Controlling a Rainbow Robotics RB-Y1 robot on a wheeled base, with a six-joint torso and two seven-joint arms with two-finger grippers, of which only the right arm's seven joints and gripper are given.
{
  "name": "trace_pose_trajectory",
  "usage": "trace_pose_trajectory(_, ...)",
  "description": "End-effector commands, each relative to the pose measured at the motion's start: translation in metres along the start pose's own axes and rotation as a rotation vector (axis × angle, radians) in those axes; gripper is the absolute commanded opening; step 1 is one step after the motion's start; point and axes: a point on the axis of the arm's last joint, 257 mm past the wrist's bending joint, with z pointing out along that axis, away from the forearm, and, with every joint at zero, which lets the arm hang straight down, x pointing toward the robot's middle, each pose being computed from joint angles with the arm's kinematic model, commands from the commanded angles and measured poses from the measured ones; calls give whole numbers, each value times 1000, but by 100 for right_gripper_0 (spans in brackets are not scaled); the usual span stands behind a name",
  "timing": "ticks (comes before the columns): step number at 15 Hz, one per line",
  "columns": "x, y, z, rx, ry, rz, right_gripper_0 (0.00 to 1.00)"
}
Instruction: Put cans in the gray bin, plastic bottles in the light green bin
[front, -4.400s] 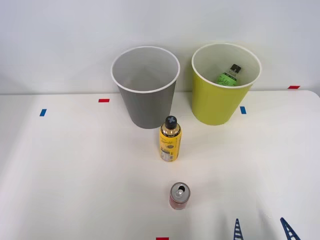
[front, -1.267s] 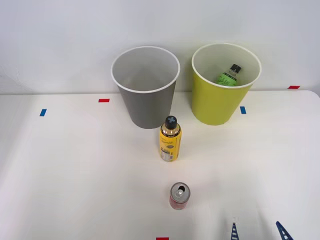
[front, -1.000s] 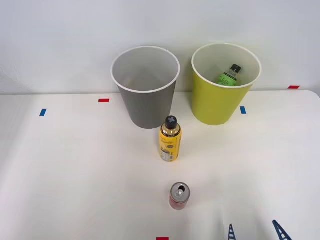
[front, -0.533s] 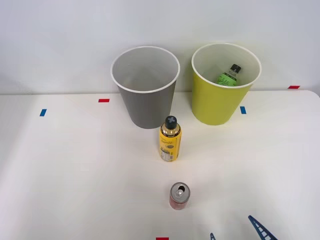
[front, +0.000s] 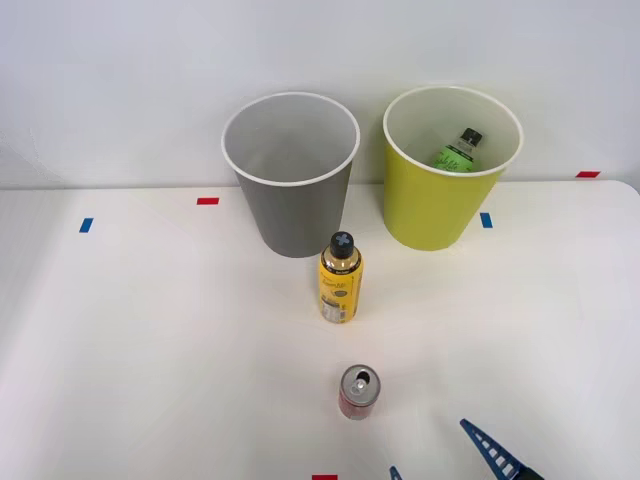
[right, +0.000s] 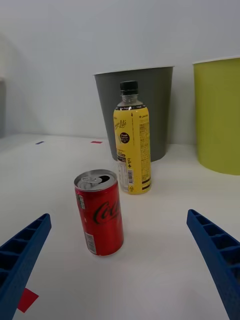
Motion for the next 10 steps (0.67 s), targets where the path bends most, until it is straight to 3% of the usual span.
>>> trace_pose_trajectory(1,-3,4,3,-18,-13,17,94)
trace_pose_trajectory(6,9,-2,9,-37,-51,17,94)
trace_pose_trajectory(10,15,9,16,-86,-72,9,94)
